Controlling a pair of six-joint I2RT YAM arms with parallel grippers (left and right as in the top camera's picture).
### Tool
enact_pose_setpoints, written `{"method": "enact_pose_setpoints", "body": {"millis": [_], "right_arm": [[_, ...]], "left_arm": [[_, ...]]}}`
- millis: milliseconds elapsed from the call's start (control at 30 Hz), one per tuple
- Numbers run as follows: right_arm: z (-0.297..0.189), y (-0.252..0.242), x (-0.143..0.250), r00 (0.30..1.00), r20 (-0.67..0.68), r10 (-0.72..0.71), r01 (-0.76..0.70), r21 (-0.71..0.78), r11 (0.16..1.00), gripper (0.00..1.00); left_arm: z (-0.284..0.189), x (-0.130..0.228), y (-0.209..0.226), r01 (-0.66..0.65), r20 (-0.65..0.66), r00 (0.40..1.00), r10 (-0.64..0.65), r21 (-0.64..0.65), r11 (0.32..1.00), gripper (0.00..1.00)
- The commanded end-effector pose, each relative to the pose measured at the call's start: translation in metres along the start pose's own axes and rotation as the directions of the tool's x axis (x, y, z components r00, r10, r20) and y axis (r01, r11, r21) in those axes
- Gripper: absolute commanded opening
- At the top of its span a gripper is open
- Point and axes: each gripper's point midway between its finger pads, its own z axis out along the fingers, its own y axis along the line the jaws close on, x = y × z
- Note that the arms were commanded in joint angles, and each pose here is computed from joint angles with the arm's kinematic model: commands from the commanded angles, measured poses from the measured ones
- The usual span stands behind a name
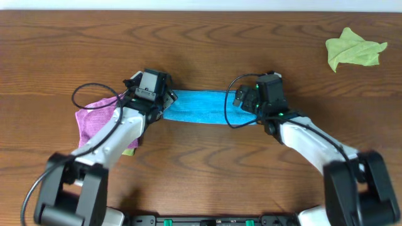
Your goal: Fold the cloth
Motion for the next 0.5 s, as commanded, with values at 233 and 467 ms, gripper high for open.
{"method": "enact_pose_setpoints", "body": {"millis": [233, 467], "right_arm": [[-0.092, 0.006, -0.016, 0.994, 0.020, 0.107, -0.107, -0.025, 0.994, 0.93], [-0.103, -0.006, 0.016, 0.968, -0.108, 0.227, -0.224, 0.036, 0.974, 0.58]], "left_arm": [[-0.049, -0.018, -0.047, -0.076, 0.001, 0.997, 0.077, 0.147, 0.986, 0.06], [-0.030, -0.015, -0.053, -0.074, -0.006, 0.997, 0.076, 0.151, 0.986, 0.06]]}}
